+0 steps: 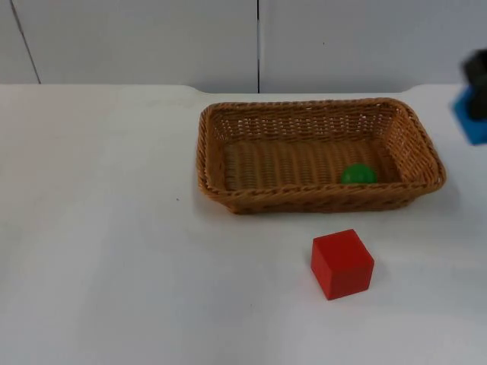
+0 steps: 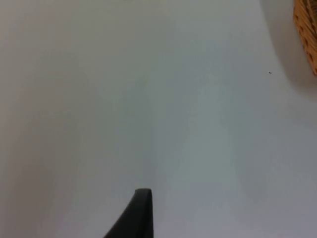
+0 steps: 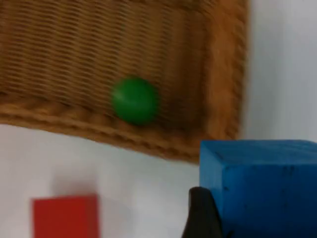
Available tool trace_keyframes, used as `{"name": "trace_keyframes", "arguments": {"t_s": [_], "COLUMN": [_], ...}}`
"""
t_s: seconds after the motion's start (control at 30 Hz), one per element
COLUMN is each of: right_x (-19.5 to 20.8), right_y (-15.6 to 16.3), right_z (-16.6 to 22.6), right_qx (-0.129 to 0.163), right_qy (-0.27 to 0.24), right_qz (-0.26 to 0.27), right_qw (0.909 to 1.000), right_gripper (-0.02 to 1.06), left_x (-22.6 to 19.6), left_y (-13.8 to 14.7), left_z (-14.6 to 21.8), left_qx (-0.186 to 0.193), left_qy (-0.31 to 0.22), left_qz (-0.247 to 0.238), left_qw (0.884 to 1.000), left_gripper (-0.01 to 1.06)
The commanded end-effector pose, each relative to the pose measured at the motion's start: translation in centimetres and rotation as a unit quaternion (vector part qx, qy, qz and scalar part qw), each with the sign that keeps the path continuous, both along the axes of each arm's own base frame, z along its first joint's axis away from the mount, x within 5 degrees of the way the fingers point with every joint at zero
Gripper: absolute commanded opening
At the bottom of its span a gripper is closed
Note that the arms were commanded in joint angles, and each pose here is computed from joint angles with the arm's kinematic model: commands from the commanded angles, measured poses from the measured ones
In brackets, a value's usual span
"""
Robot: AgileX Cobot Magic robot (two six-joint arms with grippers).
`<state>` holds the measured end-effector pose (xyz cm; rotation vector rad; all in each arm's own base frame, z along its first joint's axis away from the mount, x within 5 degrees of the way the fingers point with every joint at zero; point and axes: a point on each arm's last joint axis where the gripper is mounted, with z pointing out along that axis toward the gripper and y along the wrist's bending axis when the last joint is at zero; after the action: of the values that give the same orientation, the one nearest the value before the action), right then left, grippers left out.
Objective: Place all geometric objects except the red cube into the basket.
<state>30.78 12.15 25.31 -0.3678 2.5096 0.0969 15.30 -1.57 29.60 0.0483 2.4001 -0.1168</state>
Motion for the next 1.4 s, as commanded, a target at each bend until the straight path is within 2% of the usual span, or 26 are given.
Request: {"name": "trace_keyframes", "arguments": {"t_s": [0.0,0.03,0.17,0.3,0.4,0.57,0.63,0.67,0.8,0.83,0.93,1.0,1.1,1.17,1.33,1.37], "right_x": [2.4,2.4,7.4,10.3,11.5,12.7,12.8,12.8,12.9,12.9,12.8,12.9,12.8,12.7,11.3,11.3], "right_y": [3.7,3.7,9.8,12.1,13.0,13.8,13.9,13.9,14.0,14.0,14.1,14.2,14.2,14.2,13.3,13.3], "right_z": [0.3,0.3,-1.2,-3.1,-4.5,-7.5,-8.4,-8.4,-10.0,-10.0,-10.5,-9.9,-8.4,-7.6,-0.9,-0.9], "right_qx": [-0.001,-0.001,-0.007,-0.008,-0.001,-0.008,-0.005,-0.005,-0.009,-0.009,-0.006,0.001,0.011,0.016,0.029,0.029], "right_qy": [-0.002,-0.002,0.006,0.011,0.023,0.04,0.05,0.05,0.065,0.065,0.071,0.064,0.05,0.043,0.003,0.003], "right_qz": [0.036,0.036,0.068,0.074,0.07,0.069,0.069,0.069,0.069,0.069,0.067,0.067,0.067,0.067,0.077,0.077], "right_qw": [0.9994,0.9994,0.9977,0.9972,0.9973,0.9968,0.9964,0.9964,0.9955,0.9955,0.9952,0.9957,0.9965,0.9967,0.9966,0.9966], "right_gripper": [0.0,0.0,0.0,0.0,0.0,0.02,0.09,0.09,0.33,0.33,0.6,0.72,0.78,0.78,0.78,0.78], "left_x": [0.0,0.0,0.0,0.0,0.0,0.0,0.0,0.0,0.0,0.0,0.0,0.0,0.0,0.0,0.0,0.0], "left_y": [0.0,0.0,0.0,0.0,0.0,0.0,0.0,0.0,0.0,0.0,0.0,0.0,0.0,0.0,0.0,0.0], "left_z": [0.1,0.1,0.1,0.1,0.1,0.1,0.1,0.1,0.1,0.1,0.1,0.1,0.1,0.1,0.1,0.1], "left_qx": [-0.01,-0.01,-0.01,-0.01,-0.01,-0.01,-0.01,-0.01,-0.01,-0.01,-0.009,-0.009,-0.009,-0.009,-0.009,-0.009], "left_qy": [-0.005,-0.005,-0.005,-0.005,-0.005,-0.005,-0.005,-0.005,-0.005,-0.005,-0.005,-0.006,-0.006,-0.006,-0.006,-0.006], "left_qz": [0.004,0.004,0.004,0.004,0.004,0.004,0.004,0.004,0.004,0.004,0.004,0.004,0.004,0.004,0.004,0.004], "left_qw": [1.0,1.0,1.0,1.0,1.0,1.0,1.0,1.0,1.0,1.0,1.0,1.0,1.0,1.0,1.0,1.0], "left_gripper": [1.05,1.05,1.05,1.05,1.05,1.05,1.05,1.05,1.05,1.05,1.05,1.05,1.05,1.05,1.05,1.05]}}
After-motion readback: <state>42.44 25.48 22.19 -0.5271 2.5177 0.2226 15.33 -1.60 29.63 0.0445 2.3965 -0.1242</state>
